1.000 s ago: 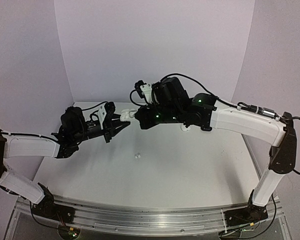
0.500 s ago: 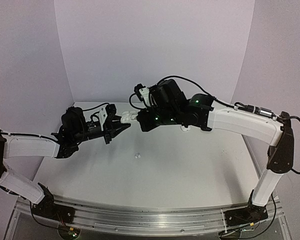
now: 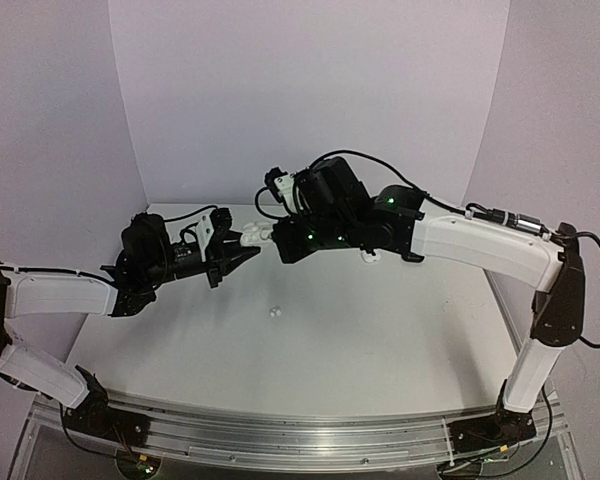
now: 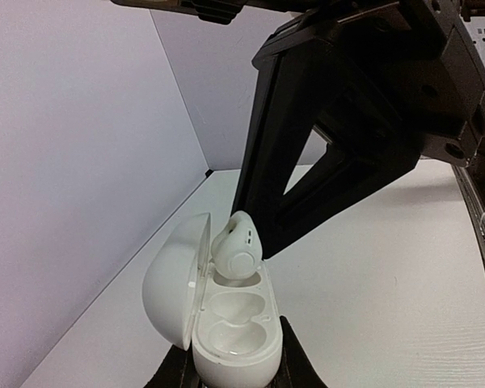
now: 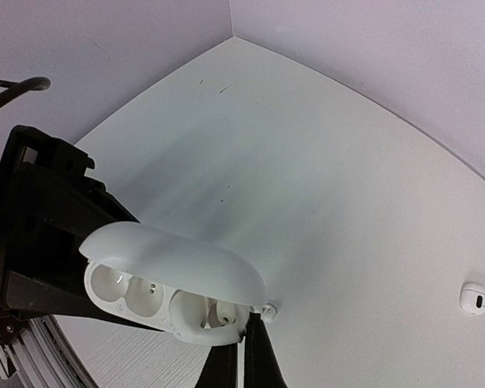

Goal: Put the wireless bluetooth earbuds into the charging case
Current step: Insert the right earbud into the right side groove of the charging case.

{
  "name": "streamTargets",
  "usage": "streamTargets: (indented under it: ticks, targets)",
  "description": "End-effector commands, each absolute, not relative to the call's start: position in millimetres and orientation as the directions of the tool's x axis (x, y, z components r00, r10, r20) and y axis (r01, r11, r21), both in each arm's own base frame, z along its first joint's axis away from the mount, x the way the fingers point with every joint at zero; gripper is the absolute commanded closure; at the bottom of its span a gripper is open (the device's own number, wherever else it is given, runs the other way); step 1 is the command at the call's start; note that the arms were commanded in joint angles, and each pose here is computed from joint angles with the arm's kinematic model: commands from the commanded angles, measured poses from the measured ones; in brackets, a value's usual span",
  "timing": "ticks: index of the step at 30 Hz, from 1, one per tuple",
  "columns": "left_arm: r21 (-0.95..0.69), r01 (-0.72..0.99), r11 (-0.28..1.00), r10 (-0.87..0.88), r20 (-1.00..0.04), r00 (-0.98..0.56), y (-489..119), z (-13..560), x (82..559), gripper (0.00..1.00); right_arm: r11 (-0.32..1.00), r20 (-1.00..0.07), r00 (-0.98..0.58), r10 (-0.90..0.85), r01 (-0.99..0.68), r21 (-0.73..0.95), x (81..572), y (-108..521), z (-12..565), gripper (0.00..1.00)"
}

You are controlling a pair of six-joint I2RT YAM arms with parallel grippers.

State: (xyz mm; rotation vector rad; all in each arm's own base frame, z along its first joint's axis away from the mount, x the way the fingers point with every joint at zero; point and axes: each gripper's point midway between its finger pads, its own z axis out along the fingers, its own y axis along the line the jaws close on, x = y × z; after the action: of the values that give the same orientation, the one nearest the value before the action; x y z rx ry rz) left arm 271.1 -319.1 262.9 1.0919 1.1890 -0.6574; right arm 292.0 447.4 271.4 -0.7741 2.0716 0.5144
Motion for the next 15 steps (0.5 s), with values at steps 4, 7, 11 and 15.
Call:
streamTargets:
  ticks: [4, 7, 11, 15]
  targets:
    - [0.397, 0.846, 0.355, 0.038, -0.911, 0.412, -326, 315, 257, 1.00, 0.724, -0.822, -0.434, -0.370, -0.689, 0.038, 293, 458, 270, 1.00]
    - [0.393, 0.848, 0.355, 0.038, -0.913, 0.407, -327, 315, 258, 1.00, 0.723, -0.818, -0.430, -0.382, -0.690, 0.024, 294, 460, 269, 1.00]
    - [0.376, 0.850, 0.368, 0.034, -0.919, 0.392, -326, 316, 260, 1.00, 0.718, -0.805, -0.422, -0.416, -0.696, -0.006, 291, 463, 263, 1.00]
    - [0.354, 0.859, 0.370, 0.027, -0.928, 0.371, -326, 316, 260, 1.00, 0.716, -0.795, -0.420, -0.436, -0.698, -0.024, 290, 464, 259, 1.00]
